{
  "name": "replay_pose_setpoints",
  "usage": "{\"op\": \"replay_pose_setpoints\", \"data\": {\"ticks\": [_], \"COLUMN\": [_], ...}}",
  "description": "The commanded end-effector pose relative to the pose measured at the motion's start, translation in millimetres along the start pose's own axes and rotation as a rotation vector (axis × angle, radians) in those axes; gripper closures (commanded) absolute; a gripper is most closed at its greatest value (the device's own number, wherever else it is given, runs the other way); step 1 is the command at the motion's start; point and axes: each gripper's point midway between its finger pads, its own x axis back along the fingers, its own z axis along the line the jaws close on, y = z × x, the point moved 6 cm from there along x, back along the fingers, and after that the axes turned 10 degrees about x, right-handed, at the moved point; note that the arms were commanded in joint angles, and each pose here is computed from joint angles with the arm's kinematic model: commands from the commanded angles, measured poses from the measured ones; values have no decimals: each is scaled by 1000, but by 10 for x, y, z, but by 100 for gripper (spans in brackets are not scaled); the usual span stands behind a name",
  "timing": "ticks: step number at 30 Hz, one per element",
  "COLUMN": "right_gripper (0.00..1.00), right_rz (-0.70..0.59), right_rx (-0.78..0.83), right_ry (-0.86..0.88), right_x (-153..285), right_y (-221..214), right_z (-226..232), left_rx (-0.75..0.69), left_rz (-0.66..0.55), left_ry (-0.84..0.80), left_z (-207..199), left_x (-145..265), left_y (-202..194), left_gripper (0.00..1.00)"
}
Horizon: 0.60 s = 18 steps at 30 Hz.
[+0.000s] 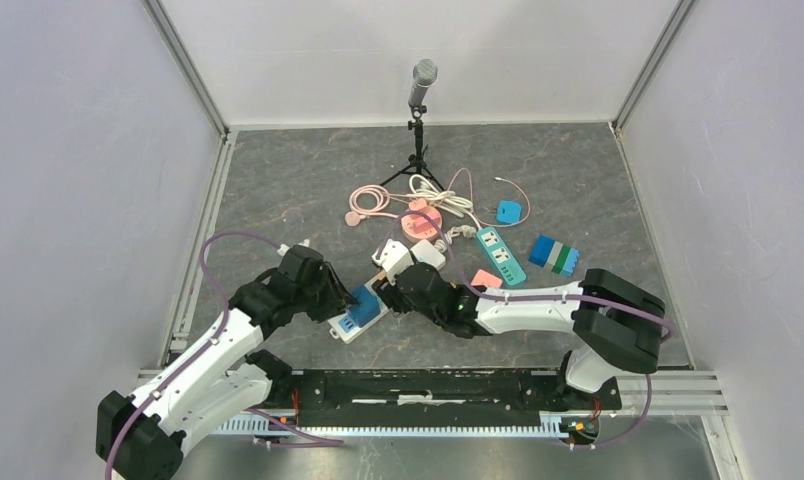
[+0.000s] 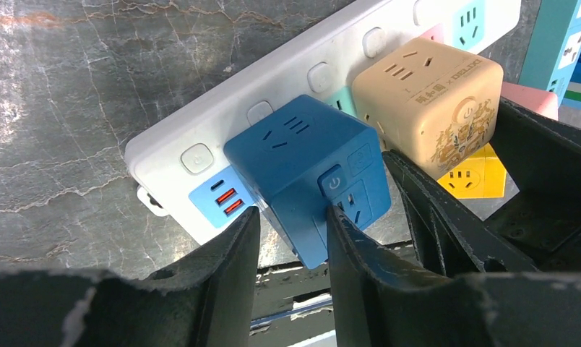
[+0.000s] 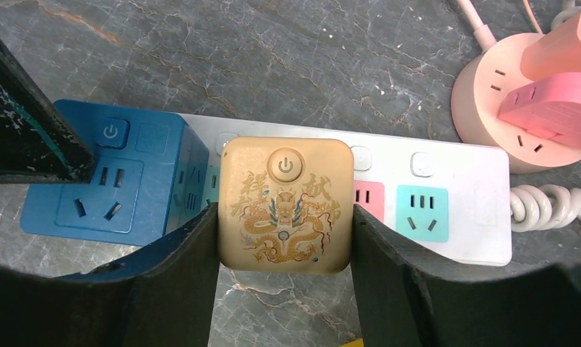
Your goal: Pull the plug off the socket
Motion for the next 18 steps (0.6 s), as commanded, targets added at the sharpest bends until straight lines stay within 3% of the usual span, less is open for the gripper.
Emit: {"op": "replay_pose_setpoints", "data": {"ticks": [1, 7, 13, 18], "right_gripper": [100, 100, 100, 100], "right_rz": [-191, -302, -199, -248], "right_rx": [33, -208, -3, -41], "right_ry": [-27, 148, 80, 66], "right_x": [92, 131, 15, 132], "right_y": [573, 613, 620, 702], "right_z": [-27, -176, 177, 43], "left_rx": [-9, -21, -18, -17], "left_rz": [-22, -13, -16, -15], "left_ry": [217, 221, 210, 207], "left_z": [421, 413, 408, 410], "left_x": [-87, -90, -79, -77], "left_y": [-39, -39, -40, -44], "left_gripper": [55, 56, 56, 56]}}
